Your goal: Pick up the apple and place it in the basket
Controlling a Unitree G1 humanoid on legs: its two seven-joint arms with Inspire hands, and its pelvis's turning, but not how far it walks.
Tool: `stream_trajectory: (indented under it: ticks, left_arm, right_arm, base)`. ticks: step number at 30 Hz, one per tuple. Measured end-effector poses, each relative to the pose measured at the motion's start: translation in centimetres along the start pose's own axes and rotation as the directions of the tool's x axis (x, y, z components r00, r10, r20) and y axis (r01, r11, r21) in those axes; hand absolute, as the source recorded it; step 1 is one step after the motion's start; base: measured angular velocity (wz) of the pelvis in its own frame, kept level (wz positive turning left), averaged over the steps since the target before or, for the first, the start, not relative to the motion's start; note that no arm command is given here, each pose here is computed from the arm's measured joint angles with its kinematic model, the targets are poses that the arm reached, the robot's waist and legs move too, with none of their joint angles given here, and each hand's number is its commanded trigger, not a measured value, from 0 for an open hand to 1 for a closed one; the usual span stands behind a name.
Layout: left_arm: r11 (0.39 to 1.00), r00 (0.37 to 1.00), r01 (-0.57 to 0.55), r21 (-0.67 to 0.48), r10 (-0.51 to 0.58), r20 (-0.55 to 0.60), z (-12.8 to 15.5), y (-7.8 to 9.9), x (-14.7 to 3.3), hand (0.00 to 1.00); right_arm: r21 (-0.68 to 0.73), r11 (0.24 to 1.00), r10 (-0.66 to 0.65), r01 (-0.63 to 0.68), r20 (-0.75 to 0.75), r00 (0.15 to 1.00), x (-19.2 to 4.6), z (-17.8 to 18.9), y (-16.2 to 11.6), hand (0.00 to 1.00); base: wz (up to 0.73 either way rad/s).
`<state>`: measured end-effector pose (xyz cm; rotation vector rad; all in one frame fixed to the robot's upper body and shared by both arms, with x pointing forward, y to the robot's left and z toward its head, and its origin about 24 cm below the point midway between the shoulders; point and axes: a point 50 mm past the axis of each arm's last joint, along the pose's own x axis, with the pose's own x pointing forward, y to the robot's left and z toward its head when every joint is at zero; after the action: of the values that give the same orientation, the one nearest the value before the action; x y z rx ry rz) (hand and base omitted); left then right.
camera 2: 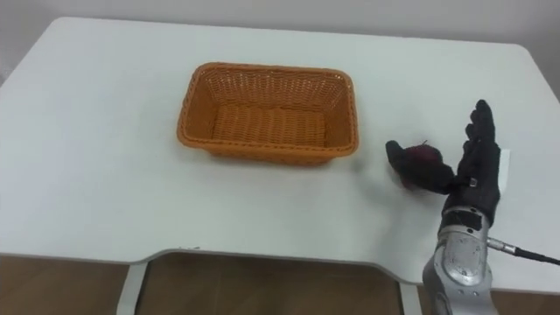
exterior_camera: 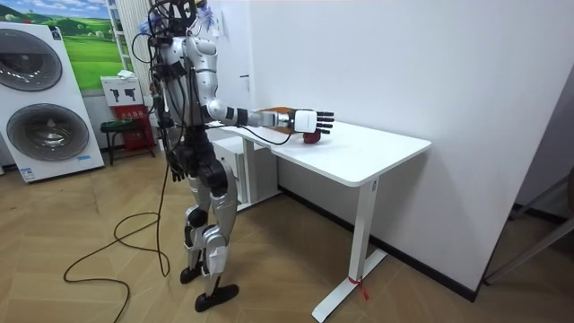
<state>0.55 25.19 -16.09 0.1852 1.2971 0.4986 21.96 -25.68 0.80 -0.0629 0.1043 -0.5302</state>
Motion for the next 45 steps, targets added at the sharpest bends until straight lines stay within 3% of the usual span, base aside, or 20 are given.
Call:
stream_trajectory:
  ticks: [8,29,30,31,32,45]
  left_arm:
    - [0.997,1.000,0.023,0.070,-0.024,0.014,0.1,0.0,0.0,0.00]
    - [0.996,0.999,0.048,0.078,-0.048,-0.001,0.1,0.2,0.1,0.00]
    - [0.996,0.999,0.047,0.078,-0.047,-0.003,0.0,0.2,0.1,0.00]
    - [0.996,0.999,0.047,0.079,-0.047,-0.005,0.0,0.3,0.1,0.00]
    - [0.996,0.999,0.046,0.080,-0.046,-0.006,0.0,0.3,0.1,0.00]
    - [0.995,0.999,0.044,0.093,-0.045,0.006,0.5,1.1,0.2,0.00]
  right_arm:
    - [-0.050,0.998,0.025,-0.028,-0.057,0.998,0.7,-1.1,-0.5,0.00]
    - [-0.148,0.986,0.059,-0.080,-0.138,0.989,2.2,-2.5,-0.9,0.00]
    - [-0.148,0.986,0.059,-0.080,-0.138,0.989,2.2,-2.5,-0.9,0.21]
    - [-0.148,0.986,0.061,-0.082,-0.138,0.988,2.2,-2.5,-0.8,0.71]
    - [-0.148,0.985,0.066,-0.087,-0.139,0.988,2.2,-2.5,-0.8,1.00]
    - [-0.376,0.920,0.074,-0.110,-0.108,0.991,3.6,-1.6,-1.9,1.00]
  base:
    - [0.00]
    - [0.00]
    - [0.00]
    - [0.00]
    - [0.00]
    - [0.03]
